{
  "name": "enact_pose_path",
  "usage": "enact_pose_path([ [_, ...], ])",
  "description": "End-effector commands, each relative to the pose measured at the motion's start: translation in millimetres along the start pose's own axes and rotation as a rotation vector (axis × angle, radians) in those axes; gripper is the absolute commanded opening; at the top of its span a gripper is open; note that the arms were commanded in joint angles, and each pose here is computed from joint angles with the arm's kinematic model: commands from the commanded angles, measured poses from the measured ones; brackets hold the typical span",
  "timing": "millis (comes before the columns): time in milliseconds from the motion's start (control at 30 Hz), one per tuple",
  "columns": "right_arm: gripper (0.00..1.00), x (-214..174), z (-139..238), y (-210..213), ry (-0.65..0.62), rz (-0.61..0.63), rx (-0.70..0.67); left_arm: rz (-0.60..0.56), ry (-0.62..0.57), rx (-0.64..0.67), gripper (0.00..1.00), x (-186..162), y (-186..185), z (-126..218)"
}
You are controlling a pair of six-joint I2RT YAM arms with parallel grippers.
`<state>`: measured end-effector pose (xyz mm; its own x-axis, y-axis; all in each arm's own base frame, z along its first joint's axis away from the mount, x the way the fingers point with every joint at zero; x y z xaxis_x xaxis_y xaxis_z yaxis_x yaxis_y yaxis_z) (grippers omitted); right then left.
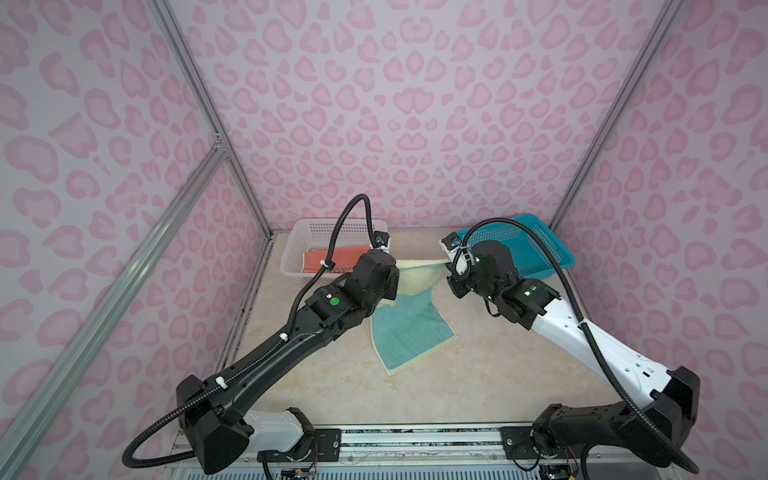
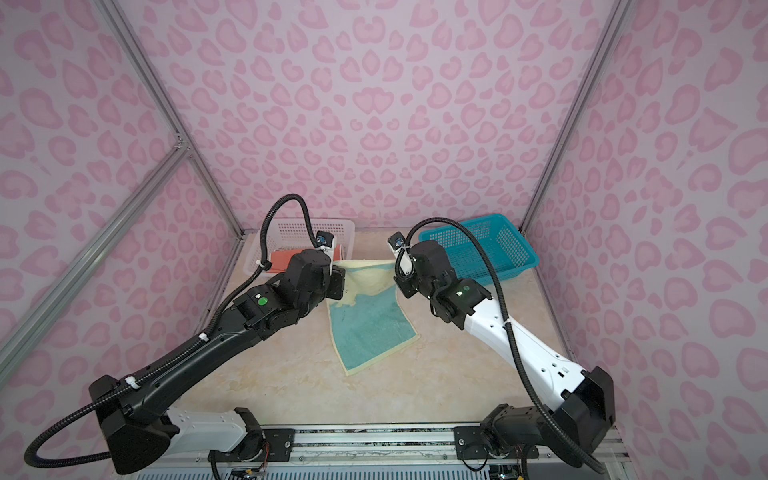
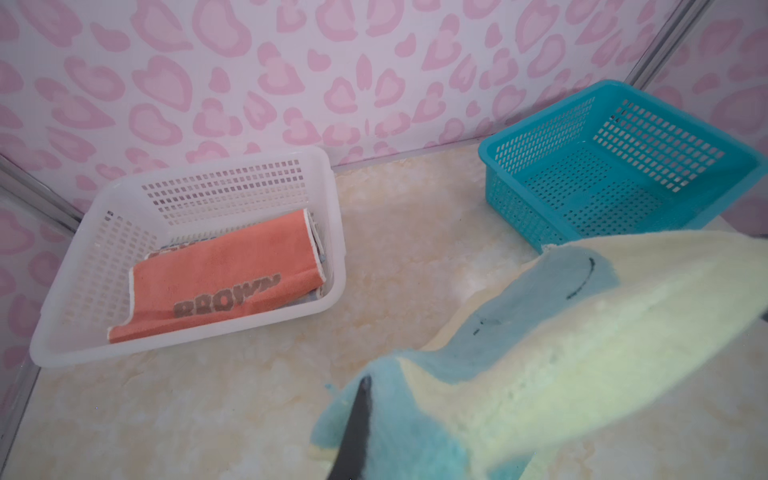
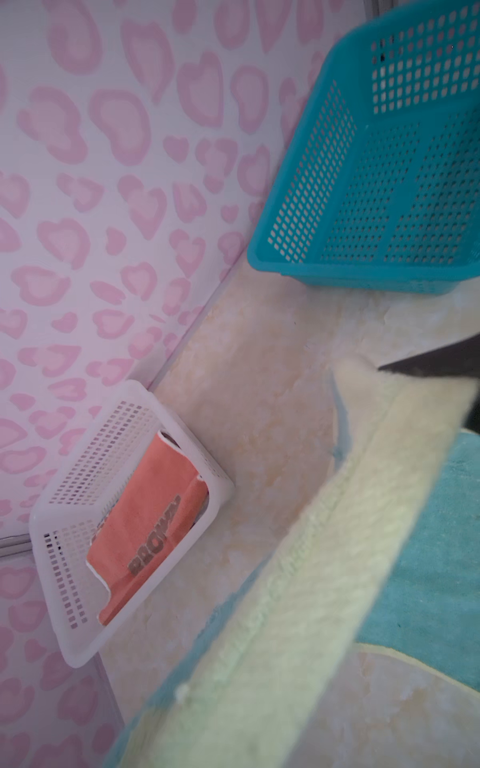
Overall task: Fold and stack the towels
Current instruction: 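Lift the towel edge with both grippers and spread it flat on the table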
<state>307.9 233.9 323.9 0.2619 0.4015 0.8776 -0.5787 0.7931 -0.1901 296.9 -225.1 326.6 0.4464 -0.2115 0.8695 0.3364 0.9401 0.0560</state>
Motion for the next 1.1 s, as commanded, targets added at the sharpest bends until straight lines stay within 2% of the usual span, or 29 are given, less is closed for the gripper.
enact_pose_path([
  [0, 0.0, 6, 29, -10, -0.009, 0.104, -0.048, -0.036, 0.004, -0.058, 0.03, 10, -2, 19],
  [233, 0.0, 33, 105, 1, -0.16, 0.176, -0.027, 0.03, -0.087, -0.272, 0.03, 26, -9, 74],
  [433, 0.0, 40, 154, 4, -0.248, 0.133, 0.028, 0.085, -0.137, -0.404, 0.03, 28, -7, 119],
  [567, 0.0, 43, 175, 4, -0.29, 0.078, 0.064, 0.127, -0.157, -0.44, 0.03, 28, -4, 135],
  [667, 0.0, 44, 179, 0, -0.301, 0.057, 0.048, 0.148, -0.164, -0.417, 0.03, 30, 0, 136],
  [800, 0.0, 41, 170, -11, -0.256, 0.063, -0.042, 0.13, -0.148, -0.324, 0.03, 32, 7, 121],
  [933, 0.0, 33, 150, -21, -0.192, 0.077, -0.112, 0.079, -0.093, -0.236, 0.03, 30, 5, 89],
  [1067, 0.0, 19, 120, -35, -0.122, 0.04, -0.123, 0.05, -0.026, -0.172, 0.03, 23, 5, 48],
])
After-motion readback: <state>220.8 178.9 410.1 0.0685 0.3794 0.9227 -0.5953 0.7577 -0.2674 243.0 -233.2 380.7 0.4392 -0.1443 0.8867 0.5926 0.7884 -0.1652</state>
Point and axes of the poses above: each gripper's point midway between its finger pads, its own z axis back along the fingers, its own y axis along the line the jaws close on, x = y × z, the point moved 3 cm from there along z, back along the fingers, and after that the axes turned 4 degrees about -z, right-handed, at the moved point
